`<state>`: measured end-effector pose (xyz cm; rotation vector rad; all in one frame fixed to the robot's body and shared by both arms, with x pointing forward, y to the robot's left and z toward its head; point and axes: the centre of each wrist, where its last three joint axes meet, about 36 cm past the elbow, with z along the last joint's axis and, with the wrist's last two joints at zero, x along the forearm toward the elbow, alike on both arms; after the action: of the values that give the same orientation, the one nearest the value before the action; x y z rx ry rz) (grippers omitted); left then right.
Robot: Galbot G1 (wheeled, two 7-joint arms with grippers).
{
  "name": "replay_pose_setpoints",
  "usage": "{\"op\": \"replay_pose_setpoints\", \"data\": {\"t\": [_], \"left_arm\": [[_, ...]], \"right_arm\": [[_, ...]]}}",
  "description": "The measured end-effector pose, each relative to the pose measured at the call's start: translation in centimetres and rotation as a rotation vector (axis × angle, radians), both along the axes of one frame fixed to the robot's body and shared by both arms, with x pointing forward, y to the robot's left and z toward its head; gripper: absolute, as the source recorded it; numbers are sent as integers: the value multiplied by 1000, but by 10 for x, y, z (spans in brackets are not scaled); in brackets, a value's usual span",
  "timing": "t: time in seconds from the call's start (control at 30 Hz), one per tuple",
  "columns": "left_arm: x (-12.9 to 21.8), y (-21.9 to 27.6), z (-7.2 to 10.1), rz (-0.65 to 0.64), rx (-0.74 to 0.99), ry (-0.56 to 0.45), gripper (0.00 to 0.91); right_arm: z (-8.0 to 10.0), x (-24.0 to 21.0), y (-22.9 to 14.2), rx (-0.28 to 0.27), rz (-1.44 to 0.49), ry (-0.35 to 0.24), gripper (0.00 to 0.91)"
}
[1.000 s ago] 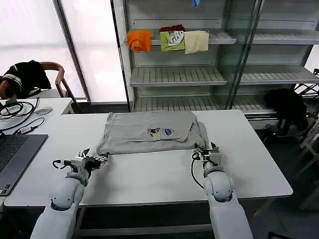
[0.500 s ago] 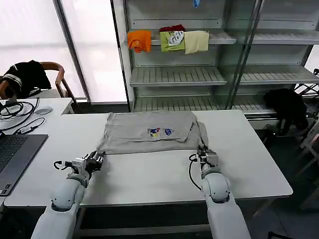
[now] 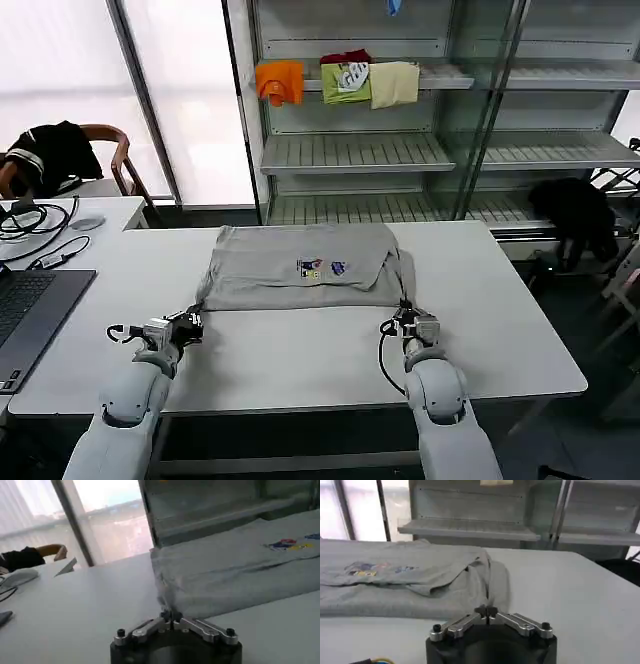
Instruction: Fold and organize the clothes.
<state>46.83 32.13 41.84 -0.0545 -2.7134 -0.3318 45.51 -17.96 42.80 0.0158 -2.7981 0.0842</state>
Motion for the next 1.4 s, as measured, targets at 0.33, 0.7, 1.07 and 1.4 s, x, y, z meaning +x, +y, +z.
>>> {"op": "replay_pose_setpoints", "data": {"t": [0.33, 0.7, 1.07, 1.4], "left_arm": [[-31, 8, 10, -11, 4, -9, 0], [-109, 25, 17, 24, -89, 25, 0], [-168, 33, 34, 96, -158, 31, 0], [-197, 23, 31, 126, -199, 64, 907]], "right_arm": [[15, -41, 3, -11, 24, -33, 0], [19, -92, -6, -56, 27, -18, 0], [18, -139, -9, -70, 37, 37, 0], [18, -163, -2, -61, 31, 72, 907]]}}
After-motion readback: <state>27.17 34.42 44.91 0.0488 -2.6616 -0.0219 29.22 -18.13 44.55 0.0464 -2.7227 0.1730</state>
